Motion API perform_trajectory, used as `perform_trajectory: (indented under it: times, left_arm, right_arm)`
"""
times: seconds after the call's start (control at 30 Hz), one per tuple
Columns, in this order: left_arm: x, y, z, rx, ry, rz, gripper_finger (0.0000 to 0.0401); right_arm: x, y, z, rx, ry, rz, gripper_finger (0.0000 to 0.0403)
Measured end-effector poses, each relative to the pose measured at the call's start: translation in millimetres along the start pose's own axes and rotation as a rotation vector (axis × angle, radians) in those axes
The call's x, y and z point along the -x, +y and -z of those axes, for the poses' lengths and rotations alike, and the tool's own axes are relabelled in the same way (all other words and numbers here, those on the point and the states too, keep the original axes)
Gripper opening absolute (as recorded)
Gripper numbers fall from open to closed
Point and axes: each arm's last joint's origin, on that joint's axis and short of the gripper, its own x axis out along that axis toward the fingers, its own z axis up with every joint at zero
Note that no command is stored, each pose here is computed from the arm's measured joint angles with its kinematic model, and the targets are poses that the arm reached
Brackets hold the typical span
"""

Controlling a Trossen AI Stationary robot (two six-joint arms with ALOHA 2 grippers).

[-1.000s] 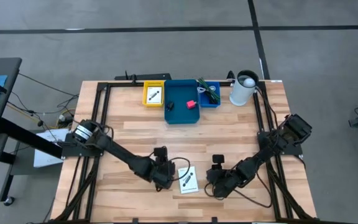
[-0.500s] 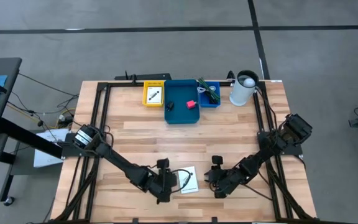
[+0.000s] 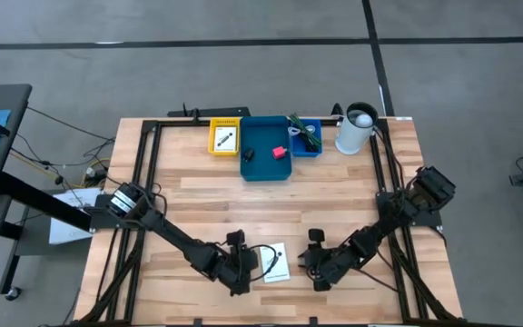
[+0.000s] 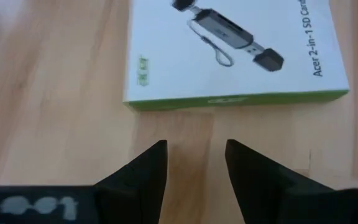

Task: Pick and place items into bin
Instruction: Put the card reader box into the yellow basket

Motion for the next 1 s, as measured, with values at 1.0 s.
perform_trajectory:
  times: [1.0]
  left_arm:
    - [-24.7,3.0,-1.3,0.06,-0.028,0.017,0.0155]
  right_arm:
    - [-11.2,-21.2,-19.2,-0.099,-0.06,-0.055,0.0118]
